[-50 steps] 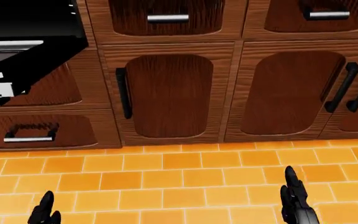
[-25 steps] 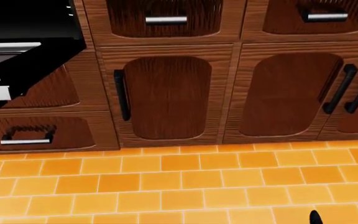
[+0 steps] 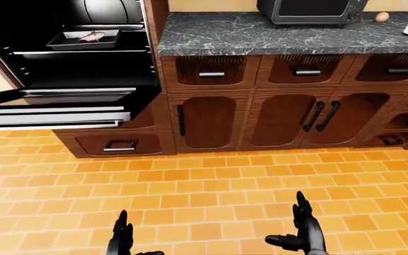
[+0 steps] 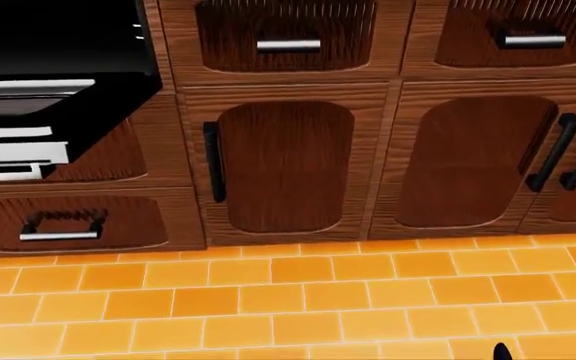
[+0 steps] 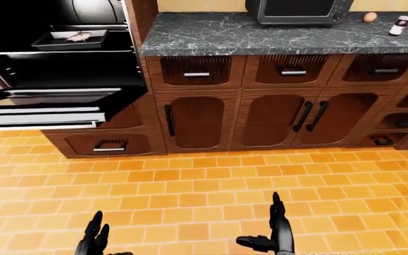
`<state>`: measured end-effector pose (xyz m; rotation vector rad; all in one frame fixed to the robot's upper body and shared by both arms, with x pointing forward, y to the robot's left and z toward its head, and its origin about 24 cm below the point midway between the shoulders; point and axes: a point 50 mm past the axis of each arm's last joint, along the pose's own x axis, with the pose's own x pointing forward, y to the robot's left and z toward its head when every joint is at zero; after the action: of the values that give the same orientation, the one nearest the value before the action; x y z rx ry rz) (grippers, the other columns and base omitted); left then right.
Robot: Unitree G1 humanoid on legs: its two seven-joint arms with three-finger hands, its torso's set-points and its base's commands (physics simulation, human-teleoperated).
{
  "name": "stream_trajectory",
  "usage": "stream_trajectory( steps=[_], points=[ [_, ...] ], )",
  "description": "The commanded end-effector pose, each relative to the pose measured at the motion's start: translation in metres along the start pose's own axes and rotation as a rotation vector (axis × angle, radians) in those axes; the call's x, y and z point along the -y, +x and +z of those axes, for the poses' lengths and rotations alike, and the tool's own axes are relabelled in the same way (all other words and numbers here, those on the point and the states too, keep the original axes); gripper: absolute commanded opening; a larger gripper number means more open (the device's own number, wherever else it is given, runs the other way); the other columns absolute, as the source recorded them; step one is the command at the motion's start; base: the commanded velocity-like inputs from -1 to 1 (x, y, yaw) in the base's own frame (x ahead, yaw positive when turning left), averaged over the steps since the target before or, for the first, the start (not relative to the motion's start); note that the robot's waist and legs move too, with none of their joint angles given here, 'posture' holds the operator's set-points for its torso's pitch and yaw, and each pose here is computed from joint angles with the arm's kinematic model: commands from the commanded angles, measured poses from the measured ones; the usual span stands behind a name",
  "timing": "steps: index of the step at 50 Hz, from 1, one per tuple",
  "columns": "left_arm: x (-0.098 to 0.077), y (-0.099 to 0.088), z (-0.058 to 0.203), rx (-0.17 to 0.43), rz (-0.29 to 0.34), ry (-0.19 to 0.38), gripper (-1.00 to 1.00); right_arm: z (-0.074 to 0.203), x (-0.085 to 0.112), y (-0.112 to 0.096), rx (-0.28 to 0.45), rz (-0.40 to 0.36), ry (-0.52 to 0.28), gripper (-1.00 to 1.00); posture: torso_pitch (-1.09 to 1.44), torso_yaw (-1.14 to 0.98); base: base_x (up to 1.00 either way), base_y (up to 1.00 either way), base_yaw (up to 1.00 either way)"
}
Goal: Close the oven door.
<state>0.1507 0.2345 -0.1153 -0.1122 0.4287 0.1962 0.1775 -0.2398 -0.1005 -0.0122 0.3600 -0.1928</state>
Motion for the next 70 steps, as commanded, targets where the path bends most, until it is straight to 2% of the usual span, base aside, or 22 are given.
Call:
stream_trajectory(
  steps=[1,53,62,70],
  points=[
    [0.000,0.005,0.010,0.054,-0.007,0.012,1.00,0.012,0.003,0.006,0.066,-0.009,-0.011,1.00,0.00,0.00,0.00,0.23,0.00],
    [0.000,0.005,0.008,0.042,-0.010,0.010,1.00,0.010,0.002,0.005,0.052,-0.002,-0.006,1.00,0.00,0.00,0.00,0.23,0.00],
    [-0.001,-0.001,-0.001,-0.005,-0.009,0.009,1.00,0.004,0.003,0.003,0.018,-0.003,-0.013,1.00,0.00,0.00,0.00,0.23,0.00],
    [-0.004,-0.003,-0.001,-0.007,0.005,0.008,1.00,0.003,0.004,0.002,0.012,-0.004,-0.014,1.00,0.00,0.00,0.00,0.23,0.00]
  ],
)
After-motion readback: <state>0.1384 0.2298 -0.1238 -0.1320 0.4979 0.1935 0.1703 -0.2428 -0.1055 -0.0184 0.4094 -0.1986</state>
